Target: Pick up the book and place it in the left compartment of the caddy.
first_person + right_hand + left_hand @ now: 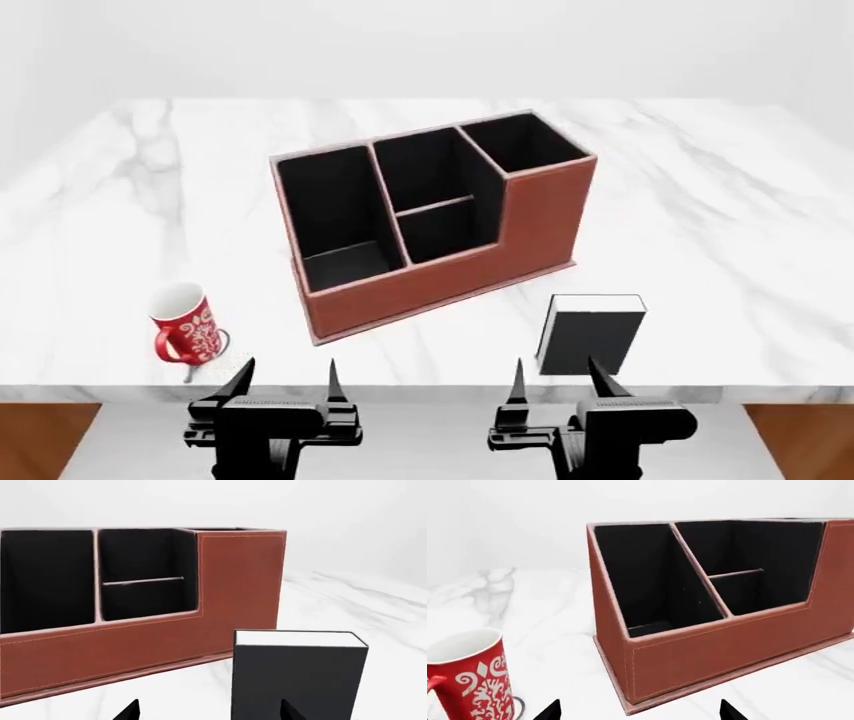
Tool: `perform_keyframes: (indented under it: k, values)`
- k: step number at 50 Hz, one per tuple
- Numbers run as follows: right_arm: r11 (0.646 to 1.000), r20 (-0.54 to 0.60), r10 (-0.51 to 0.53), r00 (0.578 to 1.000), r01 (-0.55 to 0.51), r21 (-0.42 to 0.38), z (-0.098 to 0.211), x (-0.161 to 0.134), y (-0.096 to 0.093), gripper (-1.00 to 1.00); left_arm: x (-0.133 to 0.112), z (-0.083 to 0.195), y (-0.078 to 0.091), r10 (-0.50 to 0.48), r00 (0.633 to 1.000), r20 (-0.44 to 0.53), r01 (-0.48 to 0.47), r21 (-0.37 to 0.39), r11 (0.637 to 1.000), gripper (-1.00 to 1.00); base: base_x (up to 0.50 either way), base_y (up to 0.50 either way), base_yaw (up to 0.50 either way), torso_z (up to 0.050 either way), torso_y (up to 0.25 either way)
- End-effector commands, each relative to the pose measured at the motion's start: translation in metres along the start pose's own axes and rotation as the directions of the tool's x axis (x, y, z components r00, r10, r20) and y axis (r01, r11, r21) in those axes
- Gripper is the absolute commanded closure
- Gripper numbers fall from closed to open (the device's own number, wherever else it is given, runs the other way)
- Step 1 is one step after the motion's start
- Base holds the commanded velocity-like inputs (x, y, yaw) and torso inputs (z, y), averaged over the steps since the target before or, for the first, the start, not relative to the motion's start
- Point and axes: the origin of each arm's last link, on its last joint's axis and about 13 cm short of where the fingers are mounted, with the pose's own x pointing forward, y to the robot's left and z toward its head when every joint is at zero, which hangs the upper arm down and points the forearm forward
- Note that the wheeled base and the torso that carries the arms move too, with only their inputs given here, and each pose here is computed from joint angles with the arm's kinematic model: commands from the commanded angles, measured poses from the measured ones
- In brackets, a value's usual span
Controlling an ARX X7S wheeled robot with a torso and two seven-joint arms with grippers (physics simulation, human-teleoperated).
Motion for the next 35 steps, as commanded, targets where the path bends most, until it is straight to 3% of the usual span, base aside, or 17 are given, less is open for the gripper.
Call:
perform_keyframes:
  k: [1, 10, 21, 24, 25, 28, 29, 30, 31, 32, 33, 35]
  values:
    - [1.0, 0.005, 0.002, 1.0, -0.002, 0.0, 0.001, 0.0, -0.001, -1.0, 0.0, 0.0, 0.0, 0.001, 1.0, -0.001, -0.001, 0.003, 1.0, -1.0, 0.01, -0.5, 0.0, 0.0, 0.0]
    - [1.0, 0.002, -0.003, 1.0, 0.003, 0.003, 0.001, 0.0, -0.001, -1.0, 0.0, 0.0, 0.0, 0.0, 1.0, 0.0, 0.0, 0.005, 1.0, -1.0, 0.01, -0.5, 0.0, 0.0, 0.0]
    - [1.0, -0.008, -0.018, 1.0, 0.018, 0.001, 0.003, 0.001, -0.001, -1.0, -0.001, 0.0, -0.001, -0.001, 1.0, -0.001, 0.001, 0.007, 1.0, -1.0, 0.0, -0.03, 0.0, 0.0, 0.0]
    - [1.0, -0.05, -0.01, 0.999, 0.011, 0.016, 0.021, 0.008, -0.005, -1.0, 0.0, 0.008, -0.001, 0.044, 0.997, -0.059, -0.042, 0.028, 0.999, -1.0, 0.0, 0.0, 0.0, 0.0, 0.0]
    - [0.999, -0.026, -0.028, 0.999, 0.027, -0.021, 0.028, 0.01, -0.006, -1.0, 0.001, 0.014, -0.001, 0.076, 0.995, -0.057, -0.071, 0.093, 0.993, -1.0, 0.0, 0.0, 0.0, 0.0, 0.0]
    - [0.999, -0.013, -0.031, 0.999, 0.03, -0.029, 0.035, 0.012, -0.007, -1.0, 0.001, 0.021, -0.001, 0.059, 0.997, -0.049, -0.053, 0.119, 0.991, -1.0, 0.0, 0.0, 0.0, 0.0, 0.0]
    - [0.999, 0.068, -0.03, 0.997, 0.029, 0.014, 0.077, 0.025, -0.017, -1.0, 0.015, 0.06, 0.005, 0.053, 0.998, 0.028, -0.056, 0.129, 0.99, -1.0, 0.0, 0.0, 0.0, 0.0, 0.0]
    - [1.0, 0.017, -0.017, 1.0, 0.017, 0.0, 0.084, 0.019, -0.015, -1.0, 0.008, 0.075, 0.004, 0.057, 0.998, 0.0, -0.056, 0.134, 0.989, -1.0, 0.0, 0.0, 0.0, 0.0, 0.0]
    - [1.0, 0.124, -0.005, 0.992, 0.006, -0.01, 0.129, 0.027, -0.017, -1.0, 0.019, 0.124, 0.011, 0.054, 0.99, 0.13, -0.068, 0.109, 0.992, -1.0, 0.0, 0.0, 0.0, 0.0, 0.0]
    - [0.999, 0.08, -0.024, 0.997, 0.027, -0.043, 0.135, 0.028, -0.018, -1.0, 0.017, 0.136, 0.013, 0.058, 0.994, 0.09, -0.069, 0.115, 0.991, -1.0, 0.0, 0.0, 0.0, 0.0, 0.0]
    - [1.0, 0.117, -0.005, 0.993, 0.008, -0.028, 0.151, 0.029, -0.018, -1.0, 0.019, 0.145, 0.017, 0.079, 0.996, 0.036, -0.083, 0.144, 0.986, -1.0, 0.0, 0.0, 0.0, 0.0, 0.0]
    - [0.999, 0.141, 0.021, 0.99, -0.017, -0.035, 0.171, 0.03, -0.018, -1.0, 0.024, 0.16, 0.02, 0.081, 0.995, 0.066, -0.09, 0.146, 0.985, -1.0, 0.0, 0.0, 0.0, 0.0, 0.0]
